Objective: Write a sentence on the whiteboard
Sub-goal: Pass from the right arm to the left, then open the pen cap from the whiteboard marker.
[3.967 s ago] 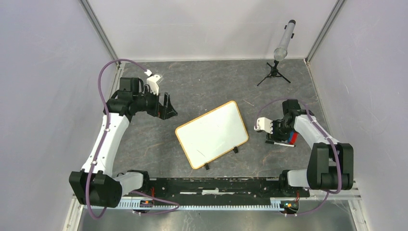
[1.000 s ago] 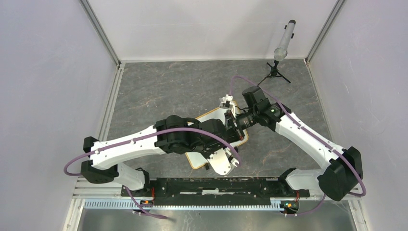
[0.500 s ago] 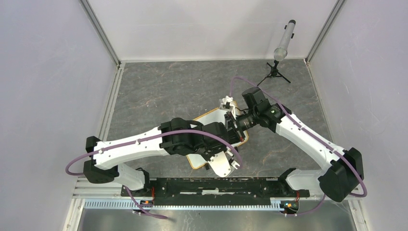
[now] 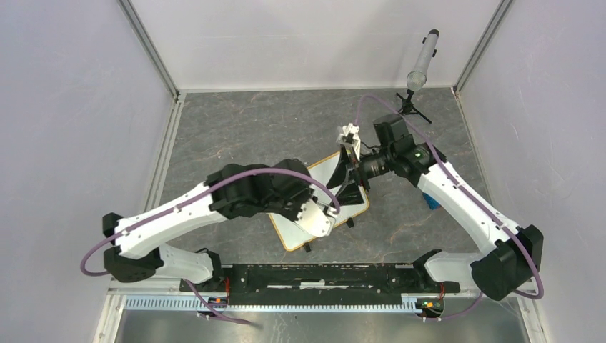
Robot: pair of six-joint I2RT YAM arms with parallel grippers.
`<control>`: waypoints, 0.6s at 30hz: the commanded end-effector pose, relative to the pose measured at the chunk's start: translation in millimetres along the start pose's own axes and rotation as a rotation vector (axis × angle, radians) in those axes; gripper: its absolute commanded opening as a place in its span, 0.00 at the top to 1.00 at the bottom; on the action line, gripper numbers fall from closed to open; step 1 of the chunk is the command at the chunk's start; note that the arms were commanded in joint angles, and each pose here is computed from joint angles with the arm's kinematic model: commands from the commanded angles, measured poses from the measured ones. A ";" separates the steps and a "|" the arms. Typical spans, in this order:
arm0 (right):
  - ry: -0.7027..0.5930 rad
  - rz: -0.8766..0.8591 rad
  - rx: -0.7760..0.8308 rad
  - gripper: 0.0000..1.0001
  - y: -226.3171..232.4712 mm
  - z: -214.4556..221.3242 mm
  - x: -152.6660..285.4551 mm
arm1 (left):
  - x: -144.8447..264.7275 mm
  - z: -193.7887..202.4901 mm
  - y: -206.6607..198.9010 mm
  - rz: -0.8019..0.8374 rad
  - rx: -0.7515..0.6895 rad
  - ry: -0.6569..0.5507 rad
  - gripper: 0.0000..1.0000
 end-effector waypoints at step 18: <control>-0.268 0.175 0.104 0.06 -11.6 -76.3 11.3 | 35.4 48.8 20.6 -0.081 0.877 -0.518 0.98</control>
Point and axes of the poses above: each gripper's point midway between its finger pads, its own x axis back along the fingers, its own y axis along the line the jaws close on, z = x × y, the point moved 9 cm from there along x, back along the fingers, and after that the axes turned 5 degrees about x, right-handed, at the moved point
